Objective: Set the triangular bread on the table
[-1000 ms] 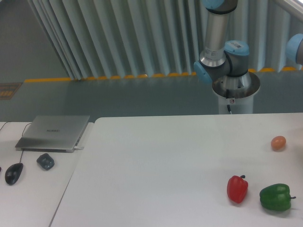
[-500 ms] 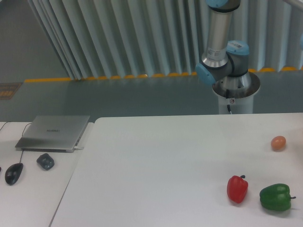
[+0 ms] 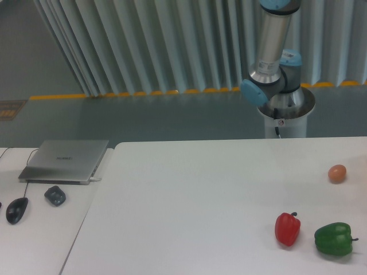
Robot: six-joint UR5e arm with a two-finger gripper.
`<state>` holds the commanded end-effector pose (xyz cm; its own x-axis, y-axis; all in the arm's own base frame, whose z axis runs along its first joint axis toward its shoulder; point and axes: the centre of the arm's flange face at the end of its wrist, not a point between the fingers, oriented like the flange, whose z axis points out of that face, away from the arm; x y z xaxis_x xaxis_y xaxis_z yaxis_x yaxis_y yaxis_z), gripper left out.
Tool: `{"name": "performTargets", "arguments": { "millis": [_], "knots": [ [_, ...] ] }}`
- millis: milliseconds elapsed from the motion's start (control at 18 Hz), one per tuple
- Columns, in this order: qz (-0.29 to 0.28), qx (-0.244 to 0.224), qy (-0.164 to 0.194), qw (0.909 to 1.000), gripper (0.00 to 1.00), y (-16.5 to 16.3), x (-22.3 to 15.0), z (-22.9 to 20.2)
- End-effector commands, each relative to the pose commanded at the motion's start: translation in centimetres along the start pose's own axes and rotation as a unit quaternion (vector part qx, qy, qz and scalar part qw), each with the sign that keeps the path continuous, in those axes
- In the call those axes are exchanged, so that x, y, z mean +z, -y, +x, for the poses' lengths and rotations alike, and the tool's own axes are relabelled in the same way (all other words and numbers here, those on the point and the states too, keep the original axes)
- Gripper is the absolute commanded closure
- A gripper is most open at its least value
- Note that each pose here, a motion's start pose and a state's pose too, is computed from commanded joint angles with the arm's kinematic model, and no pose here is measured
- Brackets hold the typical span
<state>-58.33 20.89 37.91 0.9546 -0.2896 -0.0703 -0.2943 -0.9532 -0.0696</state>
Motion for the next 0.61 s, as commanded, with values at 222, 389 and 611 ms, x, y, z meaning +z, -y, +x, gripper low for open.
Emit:
{"name": "performTargets", "arguments": {
  "millis": [222, 389, 611],
  "knots": [
    [0.001, -0.016, -0.002, 0.9999, 0.00, -1.9, 3.1, -1.4],
    [-0.001, -0.024, 0.008, 0.9997, 0.00, -3.6, 5.7, -2.8],
    [-0.002, -0.024, 0.011, 0.9997, 0.00, -3.9, 8.9, -3.5]
  ]
}}
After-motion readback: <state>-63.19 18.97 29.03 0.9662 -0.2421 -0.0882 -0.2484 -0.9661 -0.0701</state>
